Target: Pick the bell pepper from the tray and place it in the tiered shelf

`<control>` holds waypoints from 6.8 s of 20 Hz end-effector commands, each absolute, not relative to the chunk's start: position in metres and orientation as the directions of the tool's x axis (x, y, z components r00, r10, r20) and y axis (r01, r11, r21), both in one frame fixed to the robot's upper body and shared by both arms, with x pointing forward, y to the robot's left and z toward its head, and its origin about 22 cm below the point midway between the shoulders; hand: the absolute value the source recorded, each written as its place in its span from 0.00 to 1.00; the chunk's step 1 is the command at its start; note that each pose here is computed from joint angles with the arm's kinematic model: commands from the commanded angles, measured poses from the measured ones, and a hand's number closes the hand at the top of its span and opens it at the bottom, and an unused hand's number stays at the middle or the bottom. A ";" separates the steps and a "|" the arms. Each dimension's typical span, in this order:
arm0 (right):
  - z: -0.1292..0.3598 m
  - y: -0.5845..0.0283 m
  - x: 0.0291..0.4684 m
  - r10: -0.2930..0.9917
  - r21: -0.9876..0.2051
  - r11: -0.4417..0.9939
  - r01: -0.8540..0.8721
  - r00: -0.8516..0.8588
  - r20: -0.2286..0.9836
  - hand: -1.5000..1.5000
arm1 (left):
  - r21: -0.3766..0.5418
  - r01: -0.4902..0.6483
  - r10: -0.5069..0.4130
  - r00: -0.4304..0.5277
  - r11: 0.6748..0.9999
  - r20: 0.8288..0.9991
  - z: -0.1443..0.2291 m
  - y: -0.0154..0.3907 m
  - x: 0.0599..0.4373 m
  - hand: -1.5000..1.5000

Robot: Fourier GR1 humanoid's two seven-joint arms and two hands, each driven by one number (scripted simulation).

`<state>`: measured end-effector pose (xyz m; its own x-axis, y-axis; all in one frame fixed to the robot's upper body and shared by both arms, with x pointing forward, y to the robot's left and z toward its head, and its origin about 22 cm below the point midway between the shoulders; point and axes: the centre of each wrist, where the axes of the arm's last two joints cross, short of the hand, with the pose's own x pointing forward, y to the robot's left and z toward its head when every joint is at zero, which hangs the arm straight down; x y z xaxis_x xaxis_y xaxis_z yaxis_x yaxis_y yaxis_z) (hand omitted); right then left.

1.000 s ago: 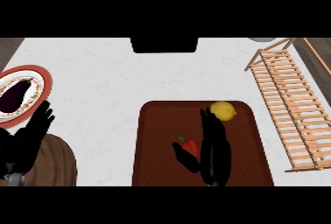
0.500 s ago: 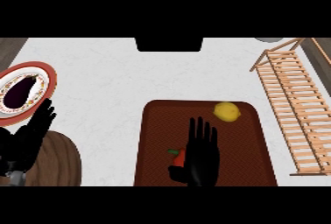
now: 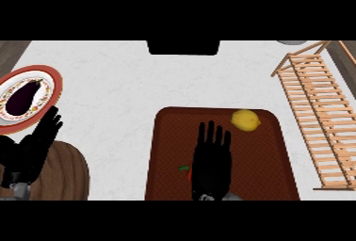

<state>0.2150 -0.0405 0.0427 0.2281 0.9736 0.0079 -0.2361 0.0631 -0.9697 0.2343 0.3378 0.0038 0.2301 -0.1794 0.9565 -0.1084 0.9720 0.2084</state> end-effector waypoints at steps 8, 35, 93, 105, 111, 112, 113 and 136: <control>0.047 -0.045 0.231 0.908 -0.943 -0.041 -0.331 0.382 -0.174 0.00 | 0.214 -0.120 -0.181 0.235 0.969 0.955 -0.019 0.346 0.217 0.50; -0.009 -0.060 0.243 0.933 -0.941 -0.075 -0.329 0.309 -0.183 1.00 | 0.199 -0.087 -0.176 0.218 0.976 0.960 0.011 0.348 0.240 0.50; 0.371 -0.135 0.363 0.218 -0.830 -0.237 0.505 0.860 0.461 1.00 | 0.233 -0.115 -0.201 0.238 0.966 0.950 0.006 0.353 0.240 0.50; 0.357 -0.203 0.361 0.143 -0.847 -0.250 0.470 0.883 0.447 1.00 | 0.215 -0.125 -0.180 0.246 0.969 0.953 0.009 0.358 0.248 0.50; 0.334 -0.238 0.354 0.113 -0.836 -0.243 0.492 0.871 0.479 1.00 | 0.204 -0.123 -0.172 0.228 0.971 0.958 0.003 0.339 0.231 0.50; 0.322 -0.238 0.354 0.080 -0.843 -0.227 0.487 0.872 0.482 1.00 | 0.216 -0.109 -0.186 0.237 0.970 0.954 0.001 0.370 0.222 0.50; 0.332 -0.250 0.338 0.086 -0.854 -0.228 0.468 0.883 0.461 1.00 | 0.205 -0.125 -0.172 0.233 0.971 0.957 0.005 0.355 0.231 0.50; 0.317 -0.266 0.298 0.084 -0.589 -0.181 0.788 0.609 0.789 0.00 | 0.203 -0.108 -0.172 0.244 0.973 0.954 0.002 0.355 0.242 0.50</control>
<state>0.3076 -0.2786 0.3036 0.7233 0.1389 0.6764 0.6892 -0.2056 -0.6948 0.2342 0.3532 0.0004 0.2381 -0.1801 0.9544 -0.1106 0.9712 0.2109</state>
